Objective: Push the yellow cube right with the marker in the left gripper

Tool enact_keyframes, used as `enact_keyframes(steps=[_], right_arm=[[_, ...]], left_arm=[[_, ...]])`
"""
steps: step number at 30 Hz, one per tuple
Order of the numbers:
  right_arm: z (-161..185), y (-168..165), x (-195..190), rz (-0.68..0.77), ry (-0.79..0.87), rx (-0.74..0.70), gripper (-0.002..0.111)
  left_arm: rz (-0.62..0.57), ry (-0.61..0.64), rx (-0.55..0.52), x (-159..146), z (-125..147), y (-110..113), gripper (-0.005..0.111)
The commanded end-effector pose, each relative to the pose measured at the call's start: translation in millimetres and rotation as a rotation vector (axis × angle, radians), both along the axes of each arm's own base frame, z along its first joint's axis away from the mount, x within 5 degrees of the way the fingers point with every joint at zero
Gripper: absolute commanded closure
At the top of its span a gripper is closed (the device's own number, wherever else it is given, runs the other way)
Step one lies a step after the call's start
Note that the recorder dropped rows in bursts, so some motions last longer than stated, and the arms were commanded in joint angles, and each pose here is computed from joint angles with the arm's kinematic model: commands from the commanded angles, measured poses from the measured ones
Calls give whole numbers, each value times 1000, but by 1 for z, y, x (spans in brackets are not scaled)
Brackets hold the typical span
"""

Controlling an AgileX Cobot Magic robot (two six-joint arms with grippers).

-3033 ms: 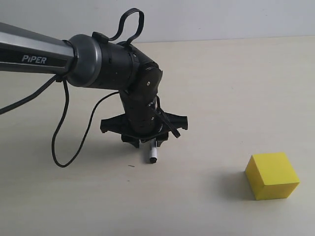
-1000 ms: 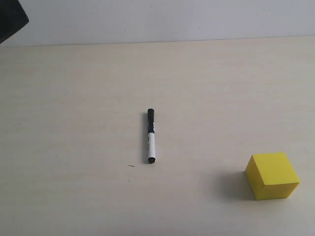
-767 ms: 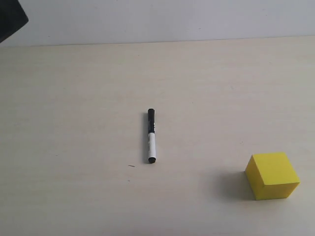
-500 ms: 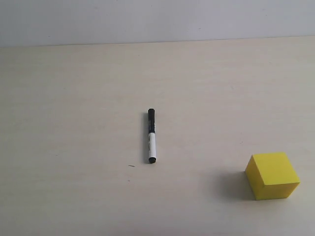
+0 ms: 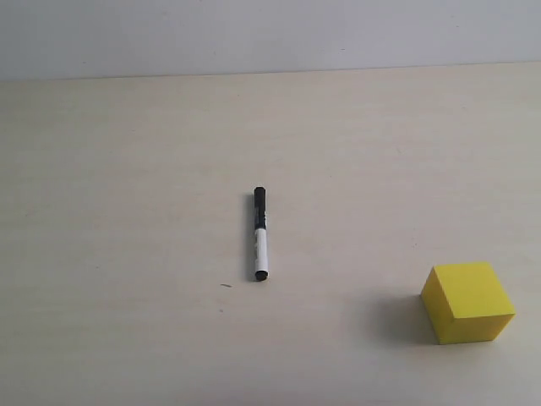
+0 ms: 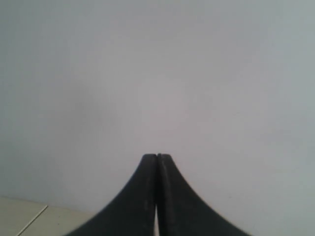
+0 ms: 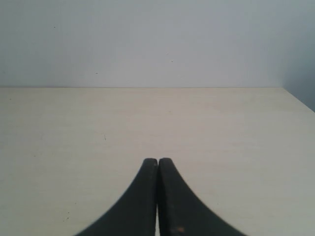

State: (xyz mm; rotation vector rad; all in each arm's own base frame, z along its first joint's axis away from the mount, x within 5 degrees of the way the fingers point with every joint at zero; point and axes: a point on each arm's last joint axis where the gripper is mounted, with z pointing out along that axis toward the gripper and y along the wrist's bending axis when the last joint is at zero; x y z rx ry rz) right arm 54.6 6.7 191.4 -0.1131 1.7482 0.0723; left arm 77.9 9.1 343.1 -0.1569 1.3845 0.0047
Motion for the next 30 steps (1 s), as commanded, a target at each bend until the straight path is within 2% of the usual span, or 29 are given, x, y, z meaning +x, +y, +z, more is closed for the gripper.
enact_keyframes(steps=[1,5,11,14,21,25,30], right_arm=[[-1,0,0,-6,-7,-11,108],[-1,0,0,-6,-7,-11,108],[-1,0,0,-6,-7,-11,108],[-1,0,0,-6,-7,-11,108],[-1,0,0,-5,-6,-9,108],[-1,0,0,-5,-6,-9,108],[-1,0,0,-5,-6,-9,108]], left_arm=[[6,-18,9,-5,1,0,107],[13,-5,43,-5,0,0,107],[34,77,161,2,-8,1,107],[8,91,144,4,-18,-1,107],[-134,7,135,8,-46,-13,107],[-137,13,198,9,-61,-14,107],[-137,42,183,9,-70,-14,107]])
